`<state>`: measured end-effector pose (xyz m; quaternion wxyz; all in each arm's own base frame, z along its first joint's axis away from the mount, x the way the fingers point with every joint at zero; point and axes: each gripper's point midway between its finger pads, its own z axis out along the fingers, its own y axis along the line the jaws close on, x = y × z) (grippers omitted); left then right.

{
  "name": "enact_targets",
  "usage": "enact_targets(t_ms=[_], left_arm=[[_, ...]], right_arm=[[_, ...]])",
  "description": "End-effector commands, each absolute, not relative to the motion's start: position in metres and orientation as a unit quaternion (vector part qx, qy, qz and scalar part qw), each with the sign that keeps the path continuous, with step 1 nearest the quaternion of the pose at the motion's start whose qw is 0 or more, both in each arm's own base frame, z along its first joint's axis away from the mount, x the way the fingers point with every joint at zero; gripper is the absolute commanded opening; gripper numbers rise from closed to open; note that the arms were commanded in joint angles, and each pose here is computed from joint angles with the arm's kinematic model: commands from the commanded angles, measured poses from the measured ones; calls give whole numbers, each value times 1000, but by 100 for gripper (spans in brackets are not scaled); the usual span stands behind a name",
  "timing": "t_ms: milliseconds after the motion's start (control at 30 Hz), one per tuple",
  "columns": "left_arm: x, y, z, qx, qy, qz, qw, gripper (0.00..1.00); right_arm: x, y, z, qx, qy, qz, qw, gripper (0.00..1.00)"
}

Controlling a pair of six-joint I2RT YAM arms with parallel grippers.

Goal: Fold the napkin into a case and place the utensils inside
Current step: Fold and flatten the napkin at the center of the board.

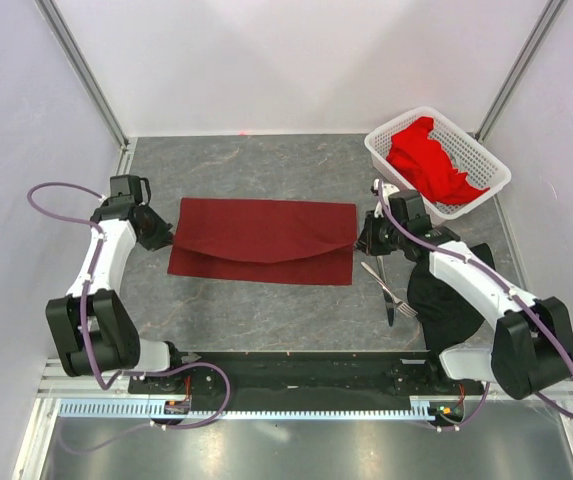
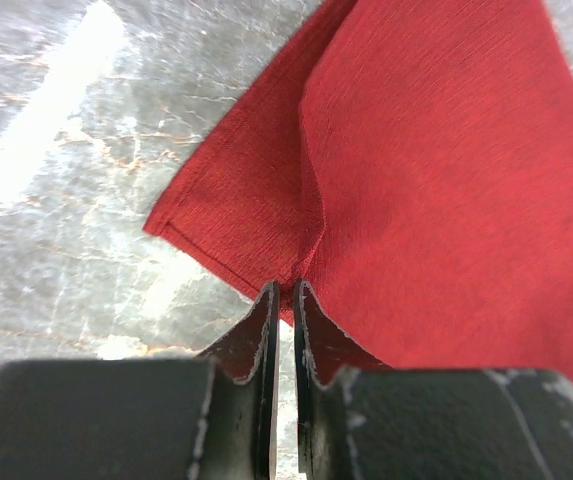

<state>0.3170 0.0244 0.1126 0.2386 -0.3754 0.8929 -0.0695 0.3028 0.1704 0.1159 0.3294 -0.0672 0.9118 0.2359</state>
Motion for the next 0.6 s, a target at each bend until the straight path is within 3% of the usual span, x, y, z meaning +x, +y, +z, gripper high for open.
enact_targets(t_ms=[0, 233, 567], left_arm=[[307, 41, 121, -372, 893, -32, 251, 2], [296, 46, 71, -380, 907, 3, 180, 2], [299, 52, 49, -387, 908, 26, 157, 2]], right_arm=[[293, 170, 128, -73, 909, 242, 331, 0], [282, 173, 82, -64, 923, 243, 290, 0], [278, 181, 58, -72, 930, 244, 266, 0]])
